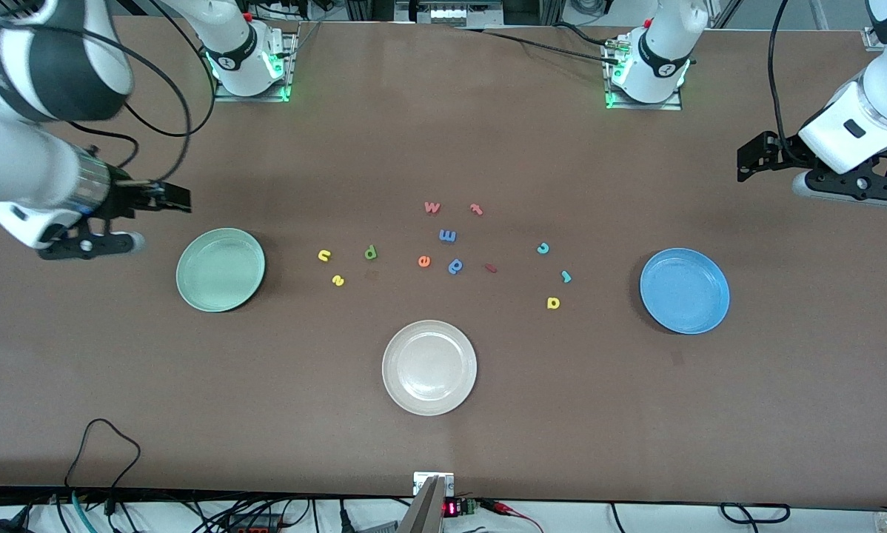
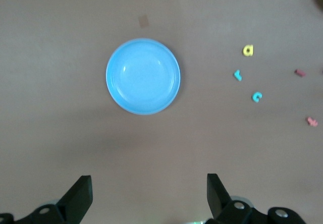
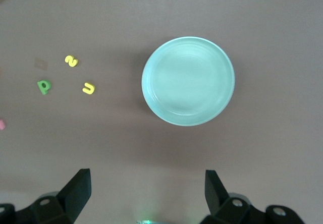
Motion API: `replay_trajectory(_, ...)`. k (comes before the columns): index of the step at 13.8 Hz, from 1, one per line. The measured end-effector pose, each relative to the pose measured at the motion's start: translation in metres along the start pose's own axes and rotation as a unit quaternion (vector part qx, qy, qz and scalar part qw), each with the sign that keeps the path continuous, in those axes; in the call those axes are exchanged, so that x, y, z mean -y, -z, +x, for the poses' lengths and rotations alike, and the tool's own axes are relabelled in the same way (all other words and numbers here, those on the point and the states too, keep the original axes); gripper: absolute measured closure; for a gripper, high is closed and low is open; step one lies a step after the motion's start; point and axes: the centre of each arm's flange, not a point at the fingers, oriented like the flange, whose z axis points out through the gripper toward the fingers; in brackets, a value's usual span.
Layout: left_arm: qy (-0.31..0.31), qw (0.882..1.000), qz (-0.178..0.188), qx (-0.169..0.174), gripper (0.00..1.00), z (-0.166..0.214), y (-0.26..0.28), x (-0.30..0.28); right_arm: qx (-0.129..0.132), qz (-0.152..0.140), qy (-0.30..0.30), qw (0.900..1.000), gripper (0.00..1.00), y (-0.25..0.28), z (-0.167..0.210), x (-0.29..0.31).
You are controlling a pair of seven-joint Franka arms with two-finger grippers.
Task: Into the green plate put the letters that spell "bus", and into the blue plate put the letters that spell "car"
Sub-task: 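Reach the right gripper to yellow letters while the left gripper reaches yellow a, then grasp yellow 2 with the right gripper while the left gripper grasps yellow a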
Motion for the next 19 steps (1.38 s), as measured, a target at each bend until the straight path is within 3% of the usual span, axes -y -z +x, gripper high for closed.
replay_trajectory(6,-0.003,0.995,-0.006,0.097,0.0,0.015,-0.058,-0.002,-0.052,0.007,0.019,0.998,0.0,-0.13,0.006,0.093)
replay_trajectory(9,0.0,0.99,-0.047,0.13,0.0,0.042,-0.109,-0.014,-0.075,0.015,0.035,0.996,0.0,-0.177,0.015,0.12)
replay_trajectory(11,0.019,0.992,-0.058,0.115,0.0,0.066,-0.137,-0.029,-0.094,0.004,0.062,0.994,0.0,-0.196,0.022,0.138)
replay_trajectory(14,0.055,0.994,-0.043,0.081,0.0,0.098,-0.178,-0.086,-0.104,-0.009,0.093,0.99,0.0,-0.205,0.035,0.162)
replay_trajectory(17,0.025,0.999,-0.015,0.021,0.0,0.126,-0.22,-0.134,-0.1,-0.012,0.108,0.989,0.0,-0.221,0.048,0.18)
replay_trajectory(19,-0.001,1.0,-0.013,-0.027,0.04,0.143,-0.251,-0.168,-0.097,-0.013,0.119,0.988,0.2,-0.232,0.052,0.194)
